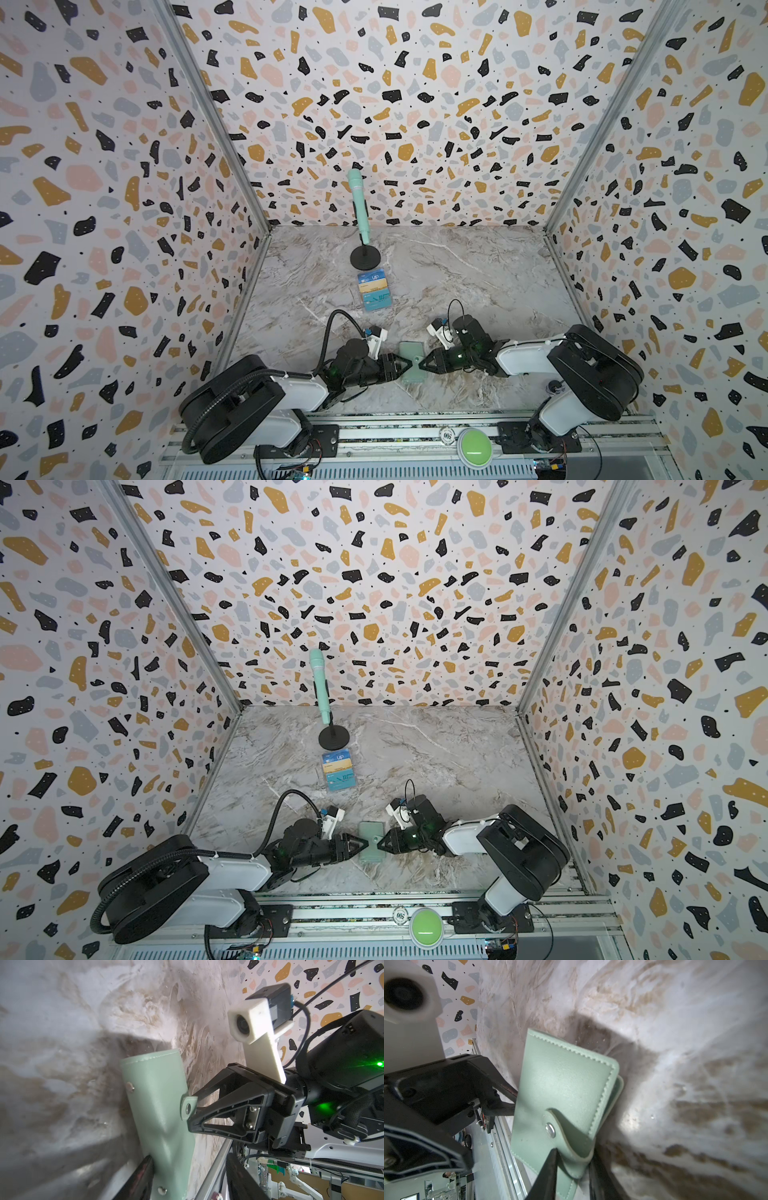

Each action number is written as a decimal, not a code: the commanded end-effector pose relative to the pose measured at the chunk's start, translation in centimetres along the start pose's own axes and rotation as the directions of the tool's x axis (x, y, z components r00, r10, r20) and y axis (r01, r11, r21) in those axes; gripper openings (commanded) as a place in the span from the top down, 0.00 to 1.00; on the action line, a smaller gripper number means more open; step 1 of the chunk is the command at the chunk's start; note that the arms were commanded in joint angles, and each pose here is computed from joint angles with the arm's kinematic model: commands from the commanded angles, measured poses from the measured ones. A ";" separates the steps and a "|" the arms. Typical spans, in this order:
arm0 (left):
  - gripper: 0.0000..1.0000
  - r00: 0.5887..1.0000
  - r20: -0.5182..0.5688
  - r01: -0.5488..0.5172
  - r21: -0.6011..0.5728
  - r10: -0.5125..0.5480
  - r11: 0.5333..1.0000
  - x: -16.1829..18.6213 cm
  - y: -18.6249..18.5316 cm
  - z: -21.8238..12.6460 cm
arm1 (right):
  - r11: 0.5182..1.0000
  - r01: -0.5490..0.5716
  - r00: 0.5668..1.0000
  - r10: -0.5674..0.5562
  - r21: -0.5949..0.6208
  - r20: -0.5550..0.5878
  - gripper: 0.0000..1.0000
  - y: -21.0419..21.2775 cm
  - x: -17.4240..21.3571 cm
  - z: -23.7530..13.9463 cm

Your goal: Take the credit cards out of the card holder

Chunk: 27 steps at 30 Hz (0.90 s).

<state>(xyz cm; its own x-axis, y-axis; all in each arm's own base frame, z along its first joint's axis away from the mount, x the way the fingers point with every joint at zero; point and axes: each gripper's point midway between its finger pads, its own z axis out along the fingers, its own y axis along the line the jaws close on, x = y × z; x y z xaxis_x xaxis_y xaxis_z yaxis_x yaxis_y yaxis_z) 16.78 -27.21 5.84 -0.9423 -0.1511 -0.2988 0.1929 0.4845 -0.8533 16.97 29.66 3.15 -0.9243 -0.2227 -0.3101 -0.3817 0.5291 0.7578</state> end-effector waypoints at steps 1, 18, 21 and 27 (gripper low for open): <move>0.43 0.997 0.046 -0.071 0.041 0.069 0.997 -1.5 -2.0 0.1 | 0.992 0.043 0.999 -0.045 -0.120 -0.011 0.73 2.8 -0.2 -0.1; 0.36 0.994 0.028 -0.089 -0.295 0.101 0.951 -1.6 4.2 -0.3 | 1.000 0.028 0.999 -0.028 0.009 -0.017 0.77 0.4 -0.3 0.4; 0.37 0.995 0.011 -0.097 -0.250 0.103 0.964 -1.3 3.5 0.0 | 1.000 0.025 1.000 -0.025 0.019 -0.015 0.78 0.2 -0.4 0.5; 0.37 0.995 -0.037 -0.097 -0.153 0.092 0.984 -0.2 2.2 0.6 | 0.999 0.027 1.000 -0.027 0.031 0.003 0.81 -0.2 -0.8 0.7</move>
<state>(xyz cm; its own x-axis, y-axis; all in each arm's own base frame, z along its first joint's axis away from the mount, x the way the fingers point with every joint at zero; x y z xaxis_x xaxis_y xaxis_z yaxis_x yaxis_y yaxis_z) 18.49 -26.17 3.91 -0.9192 -0.1105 -0.3781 0.2207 0.6504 -0.7268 16.90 29.93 2.73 -0.9217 -0.2401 -0.3046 -0.3875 0.5379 0.7487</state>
